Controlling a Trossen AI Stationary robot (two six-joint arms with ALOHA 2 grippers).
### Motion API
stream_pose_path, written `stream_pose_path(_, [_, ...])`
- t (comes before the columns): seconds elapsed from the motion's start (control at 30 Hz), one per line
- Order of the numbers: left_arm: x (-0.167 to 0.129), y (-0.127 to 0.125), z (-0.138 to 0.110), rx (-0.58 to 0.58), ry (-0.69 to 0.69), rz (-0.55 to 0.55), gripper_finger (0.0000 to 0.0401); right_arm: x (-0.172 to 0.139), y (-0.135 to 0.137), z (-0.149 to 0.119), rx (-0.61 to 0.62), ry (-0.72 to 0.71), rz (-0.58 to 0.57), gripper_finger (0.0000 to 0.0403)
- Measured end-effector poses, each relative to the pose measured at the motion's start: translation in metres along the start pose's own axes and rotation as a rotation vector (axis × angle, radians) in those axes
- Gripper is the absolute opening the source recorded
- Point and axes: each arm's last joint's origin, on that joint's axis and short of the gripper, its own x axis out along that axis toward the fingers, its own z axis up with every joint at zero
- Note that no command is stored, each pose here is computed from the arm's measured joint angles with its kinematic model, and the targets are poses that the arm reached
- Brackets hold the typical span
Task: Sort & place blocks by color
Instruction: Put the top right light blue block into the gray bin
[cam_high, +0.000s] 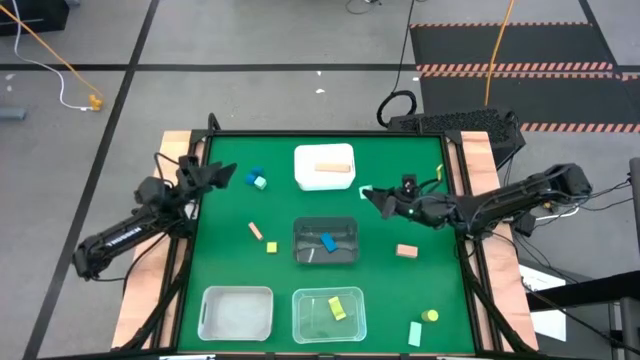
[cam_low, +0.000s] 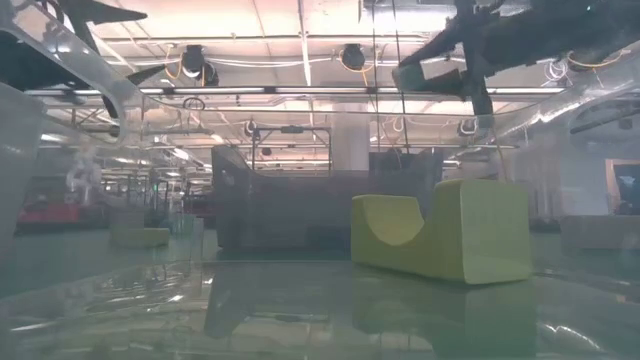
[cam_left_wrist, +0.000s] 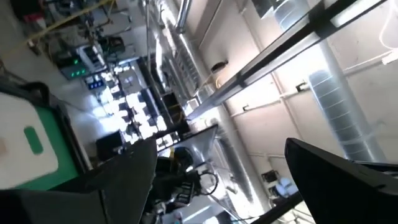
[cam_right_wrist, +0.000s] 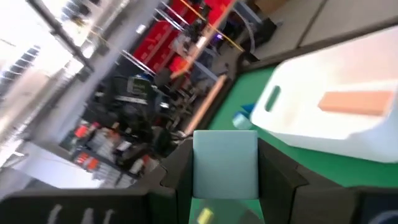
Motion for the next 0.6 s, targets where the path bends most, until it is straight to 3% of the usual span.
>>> stream_pose_path(0.2, [0.000, 0.010, -0.007, -0.097, 0.065, 0.107, 0.0351, -0.002, 0.019, 0.005, -0.022, -0.052, 0.088, 0.0114])
stream_pose_path(0.37, [0.000, 0.012, -0.010, -0.123, 0.092, 0.126, 0.0351, 0.006, 0.044, 0.014, -0.105, -0.062, 0.103, 0.0114])
stream_pose_path(0.6, [0.000, 0.012, -0.007, -0.099, -0.030, 0.146, 0.0351, 0.027, 0.075, 0.016, -0.206, -0.017, 0.081, 0.0114])
